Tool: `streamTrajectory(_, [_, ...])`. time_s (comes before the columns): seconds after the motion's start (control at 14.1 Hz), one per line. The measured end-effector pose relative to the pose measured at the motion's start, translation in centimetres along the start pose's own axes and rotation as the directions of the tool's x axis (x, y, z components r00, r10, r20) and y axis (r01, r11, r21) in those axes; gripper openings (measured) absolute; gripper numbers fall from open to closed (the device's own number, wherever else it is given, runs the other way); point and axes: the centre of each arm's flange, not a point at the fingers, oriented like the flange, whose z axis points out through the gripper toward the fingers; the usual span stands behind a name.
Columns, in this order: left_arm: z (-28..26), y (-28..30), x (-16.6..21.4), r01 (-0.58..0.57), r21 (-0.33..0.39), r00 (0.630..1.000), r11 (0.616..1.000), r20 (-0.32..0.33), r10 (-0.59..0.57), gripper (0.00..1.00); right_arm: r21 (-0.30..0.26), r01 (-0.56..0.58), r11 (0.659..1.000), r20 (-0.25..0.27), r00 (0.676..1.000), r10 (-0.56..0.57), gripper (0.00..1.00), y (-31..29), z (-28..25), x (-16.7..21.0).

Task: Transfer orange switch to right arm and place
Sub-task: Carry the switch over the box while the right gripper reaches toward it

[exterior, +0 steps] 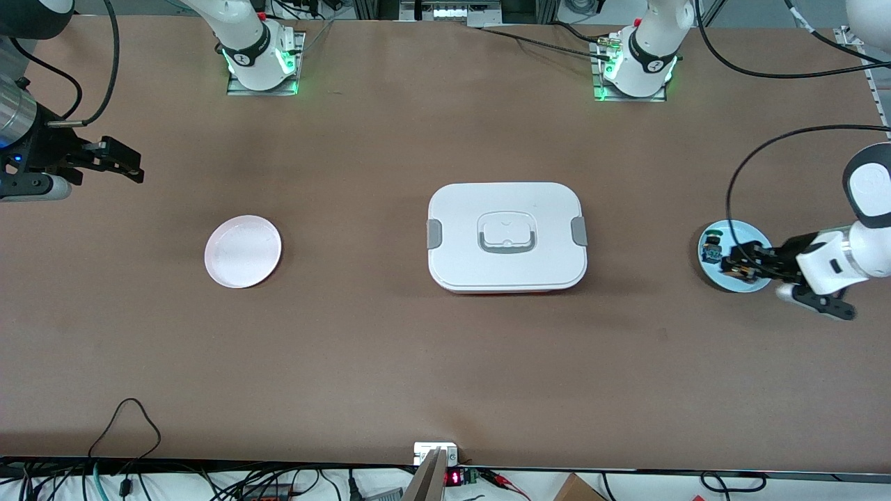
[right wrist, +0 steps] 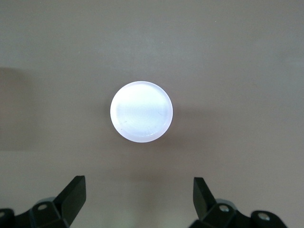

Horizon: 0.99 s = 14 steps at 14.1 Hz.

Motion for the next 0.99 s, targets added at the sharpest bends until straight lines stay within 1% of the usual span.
streamTrajectory(0.07, [-0.3,3.1,1.0,-0.076,-0.068,0.997,0.995,0.01,0.077,0.73,0.014,0.004,1.0,0.0,1.0,-0.004,1.0,-0.4,0.0,0.0])
streamTrajectory(0.14, [-1.0,6.1,2.0,-0.134,-0.111,0.991,0.985,-0.002,0.135,0.73,0.045,0.006,0.999,-0.001,1.0,-0.006,1.0,-0.8,0.0,0.0])
streamTrajectory(0.21, [-1.4,9.0,2.8,-0.185,-0.154,0.983,0.971,-0.013,0.185,0.73,0.095,0.005,0.995,-0.001,1.0,-0.005,1.0,-1.4,0.0,0.0])
streamTrajectory(0.28, [-1.2,12.0,3.3,-0.232,-0.211,0.972,0.95,-0.008,0.236,0.73,0.146,0.003,0.989,-0.001,1.0,-0.002,1.0,-1.8,-0.1,0.0])
streamTrajectory(0.36, [-0.8,14.8,3.6,-0.278,-0.267,0.958,0.923,-0.005,0.287,0.73,0.178,0.002,0.984,-0.001,1.0,-0.001,1.0,-2.0,-0.1,0.1])
streamTrajectory(0.43, [-0.4,17.7,3.9,-0.327,-0.314,0.941,0.891,-0.02,0.338,0.73,0.2,0.005,0.98,0.0,1.0,-0.005,1.0,-2.3,0.0,0.1])
streamTrajectory(0.5, [-0.2,20.5,4.2,-0.383,-0.36,0.919,0.851,-0.053,0.391,0.73,0.233,0.012,0.972,0.002,1.0,-0.012,1.0,-2.9,0.1,0.2])
streamTrajectory(0.57, [-0.3,23.0,4.5,-0.444,-0.408,0.891,0.798,-0.103,0.443,0.73,0.289,0.016,0.957,0.006,1.0,-0.019,1.0,-3.7,0.3,0.4])
streamTrajectory(0.64, [-0.5,25.1,4.6,-0.502,-0.449,0.859,0.739,-0.162,0.486,0.73,0.363,0.015,0.932,0.015,1.0,-0.022,1.0,-4.7,0.7,0.7])
streamTrajectory(0.71, [-0.8,26.9,4.8,-0.557,-0.477,0.826,0.68,-0.232,0.515,0.73,0.436,0.01,0.9,0.027,0.999,-0.024,1.0,-5.7,1.2,1.1])
streamTrajectory(0.78, [-1.1,28.3,5.1,-0.603,-0.488,0.795,0.631,-0.302,0.526,0.73,0.489,0.002,0.872,0.039,0.999,-0.025,1.0,-6.5,1.7,1.5])
streamTrajectory(0.85, [-1.1,29.6,5.6,-0.648,-0.483,0.761,0.589,-0.375,0.53,0.73,0.537,-0.007,0.843,0.049,0.999,-0.023,1.0,-7.1,2.3,1.9])
streamTrajectory(0.92, [-0.8,31.1,6.1,-0.701,-0.455,0.713,0.549,-0.451,0.537,0.73,0.593,-0.021,0.805,0.061,0.998,-0.019,1.0,-7.8,2.9,2.3])
streamTrajectory(0.99, [-0.2,32.6,6.5,-0.754,-0.417,0.656,0.508,-0.523,0.544,0.73,0.643,-0.038,0.765,0.07,0.997,-0.01,1.0,-8.5,3.5,2.7])
